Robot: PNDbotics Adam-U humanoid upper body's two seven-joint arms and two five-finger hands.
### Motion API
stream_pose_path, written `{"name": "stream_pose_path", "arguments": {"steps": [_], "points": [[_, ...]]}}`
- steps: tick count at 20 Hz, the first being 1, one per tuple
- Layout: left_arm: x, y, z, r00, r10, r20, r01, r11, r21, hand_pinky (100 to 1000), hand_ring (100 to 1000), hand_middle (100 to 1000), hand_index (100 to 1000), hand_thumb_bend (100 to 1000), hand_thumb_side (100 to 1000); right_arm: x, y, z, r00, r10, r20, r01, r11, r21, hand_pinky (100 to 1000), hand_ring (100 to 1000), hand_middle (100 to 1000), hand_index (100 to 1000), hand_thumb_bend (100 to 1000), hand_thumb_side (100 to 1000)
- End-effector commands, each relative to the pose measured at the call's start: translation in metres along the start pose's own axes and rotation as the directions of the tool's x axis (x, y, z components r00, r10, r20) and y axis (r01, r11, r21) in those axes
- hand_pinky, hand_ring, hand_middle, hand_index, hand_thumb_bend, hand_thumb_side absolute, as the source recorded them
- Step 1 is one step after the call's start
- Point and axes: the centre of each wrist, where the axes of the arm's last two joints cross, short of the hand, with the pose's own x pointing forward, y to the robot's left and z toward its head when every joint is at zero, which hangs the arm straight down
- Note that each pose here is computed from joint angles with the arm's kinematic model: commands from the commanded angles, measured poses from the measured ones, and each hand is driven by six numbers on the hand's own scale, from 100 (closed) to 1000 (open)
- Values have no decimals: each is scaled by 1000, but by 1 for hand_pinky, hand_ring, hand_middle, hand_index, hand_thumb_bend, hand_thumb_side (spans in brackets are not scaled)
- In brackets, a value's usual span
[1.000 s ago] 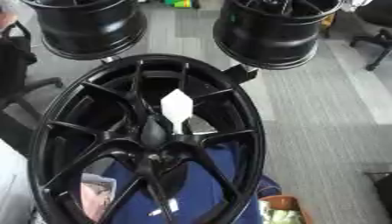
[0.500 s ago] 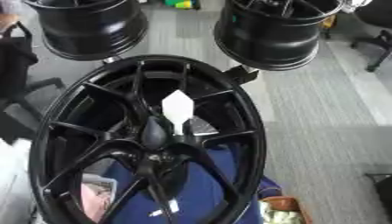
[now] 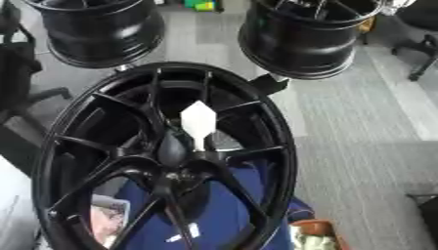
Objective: Pull the pin out of the wheel hub.
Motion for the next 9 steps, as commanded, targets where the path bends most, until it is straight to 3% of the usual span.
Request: {"name": "stream_pose_path", "arguments": {"steps": [1,6,7,8,9], "points": [[43,7,-2,987,-20,158,12,999,50,637,636,593,744,334,477,4,-13,-3,999,19,29,-19,999,-31,888,845,807,872,100,182],[102,-8,2,937,-30,348,44,999,-30,642,641,597,747,321,495,10,-18,-4,998,22,59,-21,999,-28,887,845,808,873,100,165],[110,-11,2,928,-30,371,57,997,-61,642,640,597,747,380,487,11,-19,-5,998,23,65,-21,999,-27,887,845,808,873,100,170],[116,-14,3,921,-25,389,67,993,-94,640,638,596,747,305,512,12,-20,-5,997,23,71,-21,999,-27,887,845,808,873,100,160],[121,-17,4,917,-18,399,73,990,-123,640,638,596,747,303,513,13,-20,-5,997,24,77,-22,999,-27,887,845,808,873,100,159]]}}
